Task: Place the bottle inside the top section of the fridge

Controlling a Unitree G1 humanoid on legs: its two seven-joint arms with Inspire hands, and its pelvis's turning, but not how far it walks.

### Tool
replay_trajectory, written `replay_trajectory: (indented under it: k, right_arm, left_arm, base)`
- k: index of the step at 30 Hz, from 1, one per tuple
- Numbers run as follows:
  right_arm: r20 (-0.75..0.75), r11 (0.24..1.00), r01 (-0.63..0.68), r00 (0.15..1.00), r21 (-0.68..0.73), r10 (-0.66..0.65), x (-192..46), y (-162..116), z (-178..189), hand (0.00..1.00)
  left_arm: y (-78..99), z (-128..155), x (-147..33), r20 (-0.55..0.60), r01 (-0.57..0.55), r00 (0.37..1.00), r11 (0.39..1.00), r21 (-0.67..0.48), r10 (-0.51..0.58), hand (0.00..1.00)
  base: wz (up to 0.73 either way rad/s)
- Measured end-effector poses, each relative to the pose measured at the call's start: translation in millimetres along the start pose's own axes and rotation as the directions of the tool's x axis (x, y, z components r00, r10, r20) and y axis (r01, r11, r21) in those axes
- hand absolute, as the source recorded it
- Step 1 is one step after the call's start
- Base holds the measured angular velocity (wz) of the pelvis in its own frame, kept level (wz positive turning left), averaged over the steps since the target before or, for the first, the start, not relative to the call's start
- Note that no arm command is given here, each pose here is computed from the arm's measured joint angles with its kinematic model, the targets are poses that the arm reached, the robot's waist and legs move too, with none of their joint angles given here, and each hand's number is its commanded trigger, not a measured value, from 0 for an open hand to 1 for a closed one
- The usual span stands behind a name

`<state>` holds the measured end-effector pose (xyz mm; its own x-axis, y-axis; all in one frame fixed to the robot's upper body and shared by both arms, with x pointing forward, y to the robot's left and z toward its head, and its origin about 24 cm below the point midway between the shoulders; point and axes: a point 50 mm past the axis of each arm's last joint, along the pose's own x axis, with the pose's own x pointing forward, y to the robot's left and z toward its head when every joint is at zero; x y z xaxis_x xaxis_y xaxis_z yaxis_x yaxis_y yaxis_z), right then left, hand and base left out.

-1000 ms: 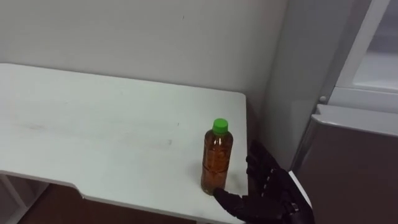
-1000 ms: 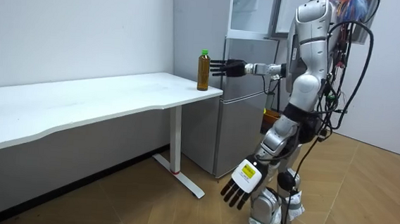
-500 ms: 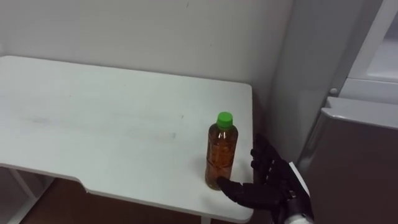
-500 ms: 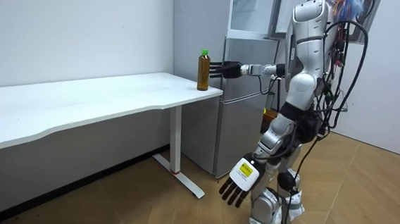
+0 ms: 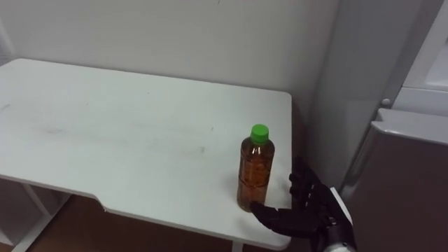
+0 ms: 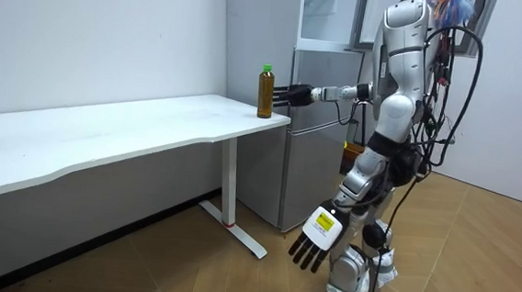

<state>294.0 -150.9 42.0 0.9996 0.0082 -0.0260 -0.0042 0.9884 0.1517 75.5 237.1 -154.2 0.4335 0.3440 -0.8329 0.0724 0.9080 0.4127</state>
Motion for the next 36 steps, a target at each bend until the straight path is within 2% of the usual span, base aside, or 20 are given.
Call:
replay_trajectory:
  k: [23, 30, 36]
  right_arm:
    - [-0.042, 0.999, 0.038, 0.998, -0.005, -0.039, 7, 4, -6, 0.0]
    - [0.029, 1.0, 0.008, 1.0, -0.017, -0.007, 22, 22, 13, 0.0]
    - [0.012, 1.0, 0.008, 1.0, -0.018, -0.008, 22, 26, 11, 0.0]
  left_arm:
    - [0.6, 2, 0.5, -0.009, -0.006, 1.0, 1.0, 0.013, 0.006, 0.0]
    - [-2.2, 2, 0.4, -0.017, 0.005, 1.0, 0.999, 0.034, -0.005, 0.0]
    - [-4.8, 1, -0.2, -0.021, 0.016, 1.0, 0.999, 0.041, -0.015, 0.0]
  base:
    - [-0.01]
    - [0.03]
    - [0.06]
